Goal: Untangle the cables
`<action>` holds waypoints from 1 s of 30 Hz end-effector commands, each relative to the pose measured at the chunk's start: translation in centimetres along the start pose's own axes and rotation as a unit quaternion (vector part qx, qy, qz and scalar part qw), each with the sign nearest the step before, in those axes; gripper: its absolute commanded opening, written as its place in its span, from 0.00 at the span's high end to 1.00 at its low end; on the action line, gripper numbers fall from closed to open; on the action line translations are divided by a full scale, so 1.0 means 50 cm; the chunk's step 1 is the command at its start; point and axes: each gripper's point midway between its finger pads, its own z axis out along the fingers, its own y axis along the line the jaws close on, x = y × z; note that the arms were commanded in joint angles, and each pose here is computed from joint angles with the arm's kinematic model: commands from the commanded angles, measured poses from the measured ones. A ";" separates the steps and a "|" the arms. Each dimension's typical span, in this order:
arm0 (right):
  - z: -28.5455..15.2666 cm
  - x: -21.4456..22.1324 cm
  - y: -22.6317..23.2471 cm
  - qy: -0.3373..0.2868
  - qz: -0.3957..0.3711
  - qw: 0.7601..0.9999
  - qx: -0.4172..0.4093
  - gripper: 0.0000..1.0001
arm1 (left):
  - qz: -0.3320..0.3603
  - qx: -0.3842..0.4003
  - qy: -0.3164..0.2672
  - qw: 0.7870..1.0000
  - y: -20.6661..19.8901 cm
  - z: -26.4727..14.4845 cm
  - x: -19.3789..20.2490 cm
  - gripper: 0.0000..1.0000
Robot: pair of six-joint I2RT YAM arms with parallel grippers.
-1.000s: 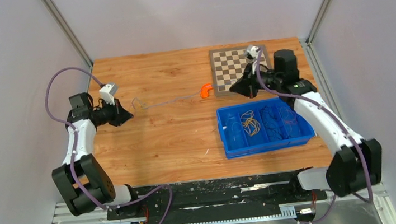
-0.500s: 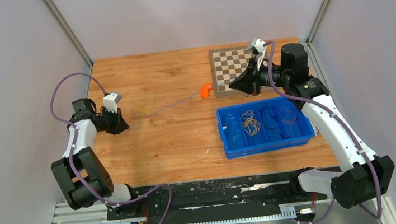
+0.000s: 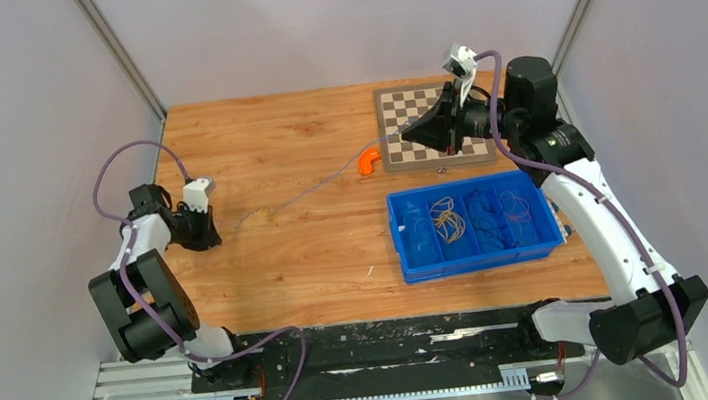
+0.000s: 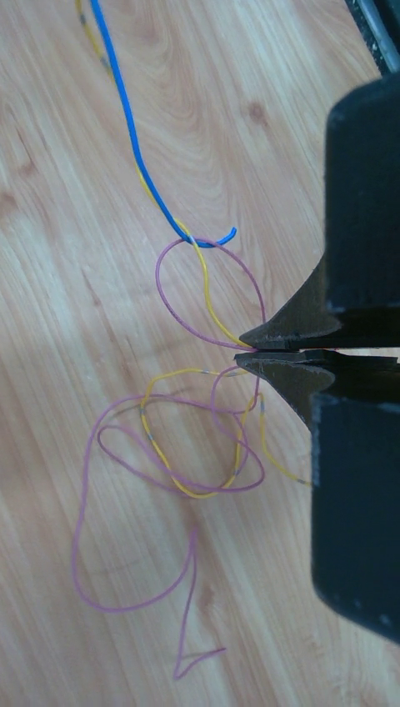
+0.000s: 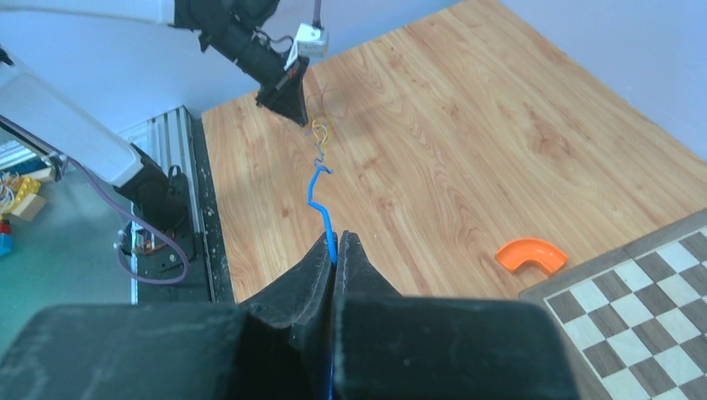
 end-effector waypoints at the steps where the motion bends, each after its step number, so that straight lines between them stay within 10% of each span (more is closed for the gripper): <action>1: -0.007 -0.095 0.018 -0.042 -0.033 0.999 -0.001 1.00 | 0.001 -0.052 0.024 0.998 0.066 -0.005 0.029 1.00; 20: -0.044 -0.231 0.052 -0.091 -0.080 0.993 -0.009 1.00 | 0.012 -0.055 0.007 0.998 0.097 -0.028 0.024 0.97; 26: -0.037 -0.226 0.074 -0.087 -0.071 0.993 -0.032 1.00 | 0.096 0.045 -0.170 0.980 -0.053 -0.142 -0.137 0.04; 30: -0.027 -0.223 0.099 -0.085 -0.066 0.993 -0.053 1.00 | 0.154 0.114 -0.280 0.941 -0.195 -0.263 -0.242 0.00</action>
